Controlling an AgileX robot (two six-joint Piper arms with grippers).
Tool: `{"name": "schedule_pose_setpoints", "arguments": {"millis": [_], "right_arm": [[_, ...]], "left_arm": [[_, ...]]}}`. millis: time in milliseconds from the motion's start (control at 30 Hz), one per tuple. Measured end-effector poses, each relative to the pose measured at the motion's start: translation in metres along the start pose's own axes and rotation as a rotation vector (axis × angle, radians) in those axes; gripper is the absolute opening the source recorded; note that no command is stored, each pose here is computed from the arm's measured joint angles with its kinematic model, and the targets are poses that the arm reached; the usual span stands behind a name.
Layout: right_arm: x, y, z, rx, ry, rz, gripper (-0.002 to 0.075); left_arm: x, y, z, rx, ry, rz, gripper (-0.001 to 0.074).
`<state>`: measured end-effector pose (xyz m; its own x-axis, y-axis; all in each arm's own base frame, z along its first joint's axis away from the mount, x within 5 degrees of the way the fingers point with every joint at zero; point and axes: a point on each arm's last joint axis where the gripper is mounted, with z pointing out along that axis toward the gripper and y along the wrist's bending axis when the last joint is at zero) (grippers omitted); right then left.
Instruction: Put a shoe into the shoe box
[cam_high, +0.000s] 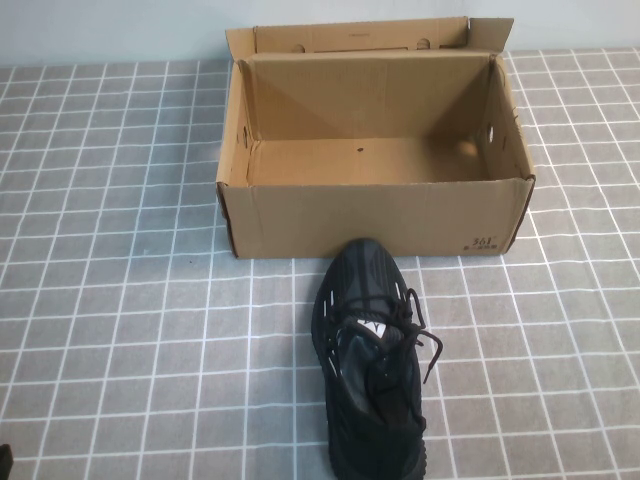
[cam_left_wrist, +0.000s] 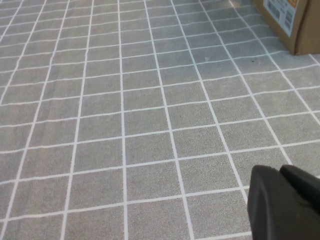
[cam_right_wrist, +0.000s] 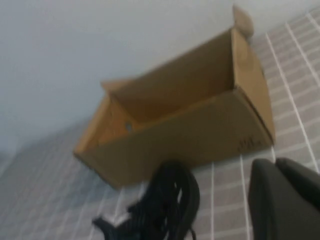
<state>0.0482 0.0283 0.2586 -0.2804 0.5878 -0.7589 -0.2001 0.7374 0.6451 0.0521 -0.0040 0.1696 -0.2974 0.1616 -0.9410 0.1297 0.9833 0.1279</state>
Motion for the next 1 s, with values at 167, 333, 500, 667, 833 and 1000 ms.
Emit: {"name": "schedule_pose_setpoints", "arguments": {"millis": [167,333,500,667,833,1000], "right_arm": [[-0.024,0.024,0.023,0.092,0.368,-0.152,-0.0016],[-0.041,0.028,0.059,0.140,0.679,-0.275,-0.0016],[-0.048,0.026,0.104,0.120,0.863,-0.321,-0.0016],[-0.044,0.047,0.141,0.013,0.950,-0.427,-0.0016],[-0.024,0.094,0.163,-0.241,1.039,-0.677,-0.0012],[-0.001,0.132,0.177,-0.451,1.087,-0.866,0.0130]], "left_arm": [[0.000,0.000,0.000,0.000,0.000,0.000,-0.0001],[0.000,0.000,0.000,0.000,0.000,0.000,-0.0001],[0.000,0.000,0.000,0.000,0.000,0.000,-0.0001],[0.000,0.000,0.000,0.000,0.000,0.000,-0.0001],[0.000,0.000,0.000,0.000,0.000,0.000,-0.0001],[0.000,0.000,0.000,0.000,0.000,0.000,-0.0001]]}}
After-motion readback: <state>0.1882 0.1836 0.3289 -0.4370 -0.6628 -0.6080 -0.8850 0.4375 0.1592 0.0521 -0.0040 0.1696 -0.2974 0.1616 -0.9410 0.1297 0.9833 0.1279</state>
